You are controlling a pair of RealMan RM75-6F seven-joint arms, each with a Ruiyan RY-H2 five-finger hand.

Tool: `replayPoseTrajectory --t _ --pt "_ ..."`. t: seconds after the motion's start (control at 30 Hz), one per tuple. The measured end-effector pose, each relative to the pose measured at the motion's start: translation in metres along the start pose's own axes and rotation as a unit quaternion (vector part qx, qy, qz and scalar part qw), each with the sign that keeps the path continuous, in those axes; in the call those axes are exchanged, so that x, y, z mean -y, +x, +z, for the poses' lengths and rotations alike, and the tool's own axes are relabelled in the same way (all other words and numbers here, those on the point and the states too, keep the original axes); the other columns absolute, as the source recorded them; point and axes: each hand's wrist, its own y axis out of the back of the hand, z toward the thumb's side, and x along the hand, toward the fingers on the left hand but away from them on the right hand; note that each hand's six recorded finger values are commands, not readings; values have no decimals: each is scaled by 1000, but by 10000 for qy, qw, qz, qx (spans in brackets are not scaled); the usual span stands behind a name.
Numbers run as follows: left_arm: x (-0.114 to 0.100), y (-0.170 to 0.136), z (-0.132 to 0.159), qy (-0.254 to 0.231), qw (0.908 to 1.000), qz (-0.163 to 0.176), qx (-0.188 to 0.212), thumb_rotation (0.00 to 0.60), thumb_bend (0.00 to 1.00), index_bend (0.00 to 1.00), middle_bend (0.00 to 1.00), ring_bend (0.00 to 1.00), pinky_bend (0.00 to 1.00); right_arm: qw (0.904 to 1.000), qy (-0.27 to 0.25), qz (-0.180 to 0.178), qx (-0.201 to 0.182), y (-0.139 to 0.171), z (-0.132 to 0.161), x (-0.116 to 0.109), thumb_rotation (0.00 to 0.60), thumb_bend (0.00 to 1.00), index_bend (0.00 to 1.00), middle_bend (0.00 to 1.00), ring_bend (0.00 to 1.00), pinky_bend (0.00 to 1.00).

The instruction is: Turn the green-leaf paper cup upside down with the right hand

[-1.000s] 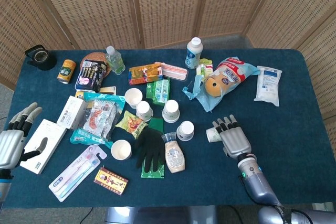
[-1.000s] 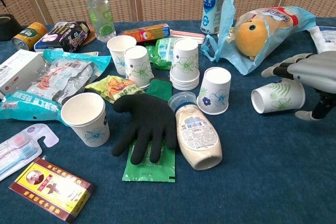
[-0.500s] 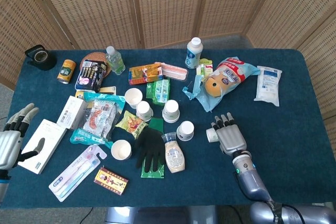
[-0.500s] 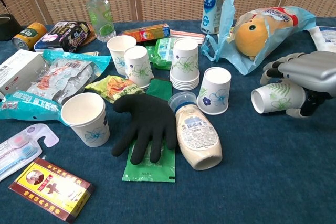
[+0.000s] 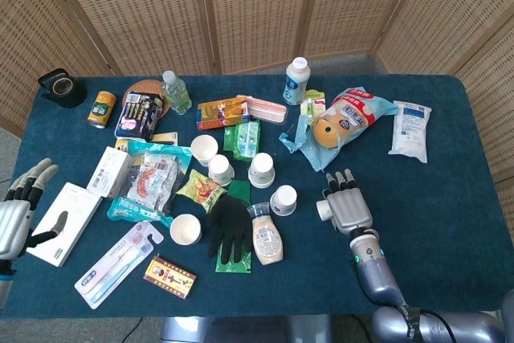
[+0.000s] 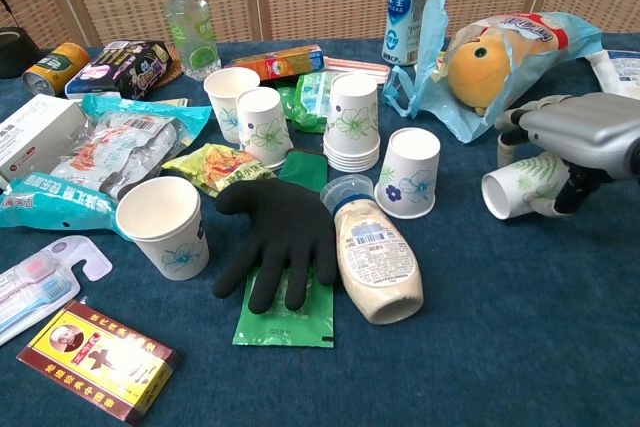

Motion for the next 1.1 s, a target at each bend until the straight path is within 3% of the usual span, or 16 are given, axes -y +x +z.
replayPoseTrajectory --t 0.27,0.43,0.57,0.9,1.1 --pt "0 1 1 -7 10000 -15 24 600 458 37 47 26 100 9957 -928 36 -56 -2 -8 -8 600 404 401 35 0 0" --pt "-1 -1 2 0 10000 1 22 600 457 36 47 26 100 9808 -1932 188 -171 -4 -16 -14 600 401 401 35 0 0" --pt "-3 -2 2 20 10000 15 18 600 457 35 46 26 100 9608 -2742 313 -264 -8 -22 -18 600 399 398 35 0 0" --pt "-7 -4 5 74 10000 61 15 600 458 32 46 25 100 8934 -4421 614 -507 -21 -38 -21 600 393 395 31 0 0" --pt "-9 -5 7 111 9999 85 14 600 458 32 45 26 100 8705 -4842 640 -609 -29 -52 -18 600 391 388 28 0 0"
